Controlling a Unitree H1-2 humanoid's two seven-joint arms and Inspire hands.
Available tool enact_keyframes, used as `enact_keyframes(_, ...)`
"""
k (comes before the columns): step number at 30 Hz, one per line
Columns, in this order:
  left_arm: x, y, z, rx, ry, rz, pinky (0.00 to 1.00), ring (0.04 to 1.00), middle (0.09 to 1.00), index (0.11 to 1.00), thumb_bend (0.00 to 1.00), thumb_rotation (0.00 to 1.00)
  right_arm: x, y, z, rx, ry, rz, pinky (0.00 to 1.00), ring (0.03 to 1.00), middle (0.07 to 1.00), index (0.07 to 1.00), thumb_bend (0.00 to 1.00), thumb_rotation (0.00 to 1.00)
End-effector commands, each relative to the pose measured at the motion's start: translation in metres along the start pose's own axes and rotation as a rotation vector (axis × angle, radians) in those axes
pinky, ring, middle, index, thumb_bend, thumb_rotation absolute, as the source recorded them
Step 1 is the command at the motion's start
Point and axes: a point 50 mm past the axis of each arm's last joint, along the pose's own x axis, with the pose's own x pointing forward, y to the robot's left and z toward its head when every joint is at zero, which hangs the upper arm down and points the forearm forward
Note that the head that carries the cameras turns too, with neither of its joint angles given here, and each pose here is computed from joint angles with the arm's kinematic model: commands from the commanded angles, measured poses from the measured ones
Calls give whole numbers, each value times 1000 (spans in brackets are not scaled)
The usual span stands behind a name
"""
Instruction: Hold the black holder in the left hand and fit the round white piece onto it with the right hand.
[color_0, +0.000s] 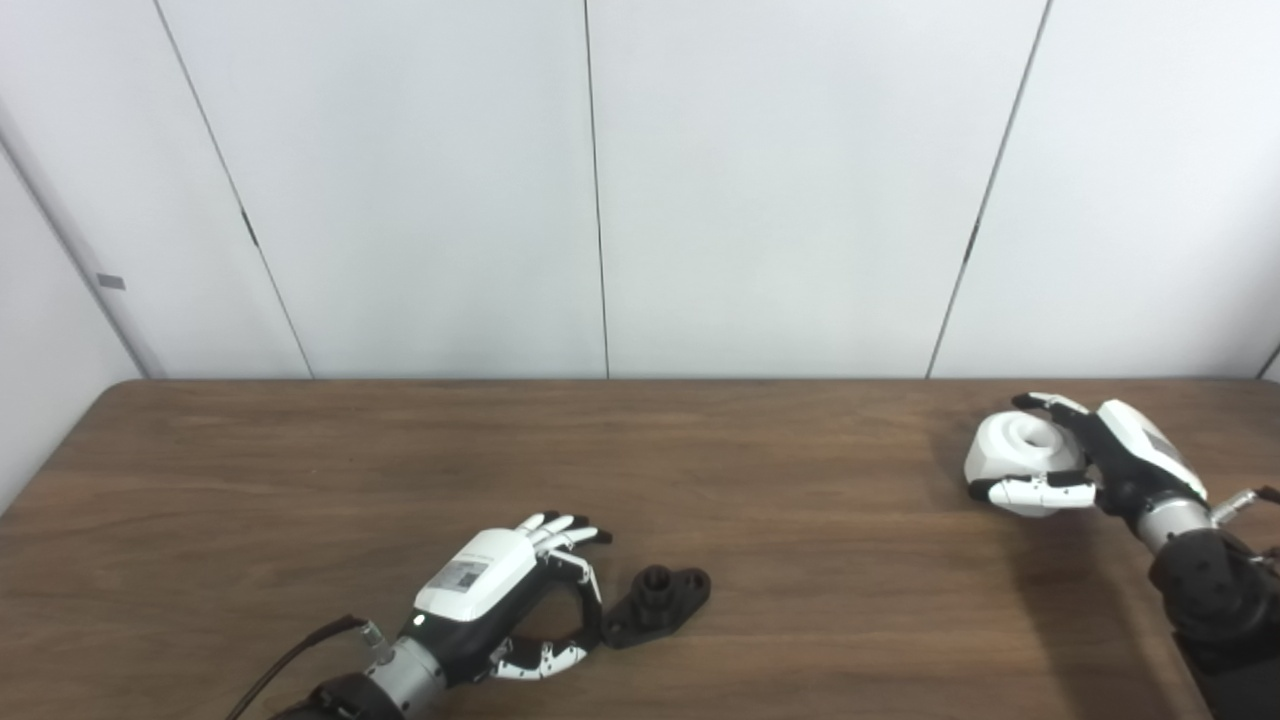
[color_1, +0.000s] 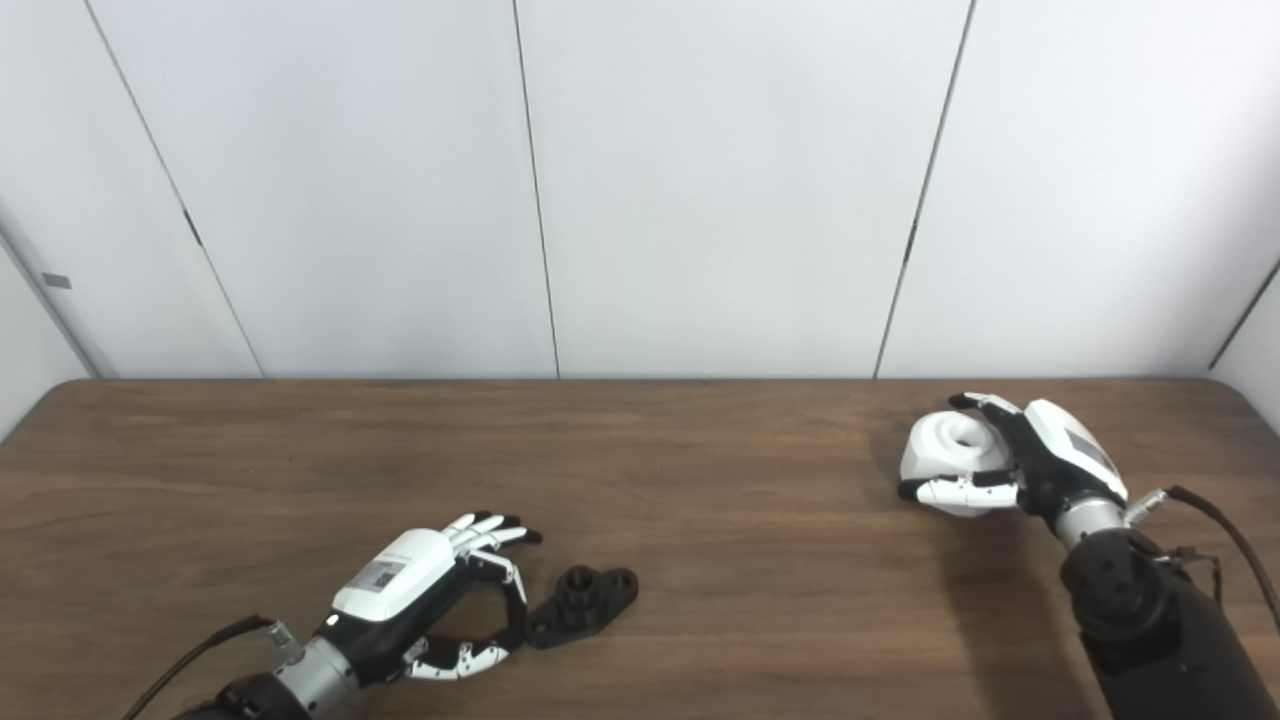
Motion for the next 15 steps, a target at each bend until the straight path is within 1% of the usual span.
enact_keyframes(1,2,3,-2,20,-8,-6,1000,956,901,483,515,49,4,-30,9,-32,-69,-124,656,884,904,715,702,298)
enact_keyframes(4,1,3,-2,20,-6,-4,1000,958,902,483,515,49,4,-29,9,-49,-83,-155,633,855,873,637,612,215)
enact_keyframes(5,1,3,-2,20,-7,-3,1000,958,903,483,515,49,4,-29,9,-49,-85,-164,631,852,867,567,559,182)
enact_keyframes(7,1,3,-2,19,-8,-1,1000,959,903,483,515,49,4,-28,9,-46,-94,-184,632,847,851,507,515,149)
enact_keyframes(10,1,3,-2,19,-9,1,1000,957,903,482,515,48,4,-27,9,-47,-105,-207,625,831,827,488,503,134)
enact_keyframes(15,2,4,-1,15,-4,-8,1000,964,909,483,515,48,5,-26,7,-61,-116,-221,641,826,811,484,501,127)
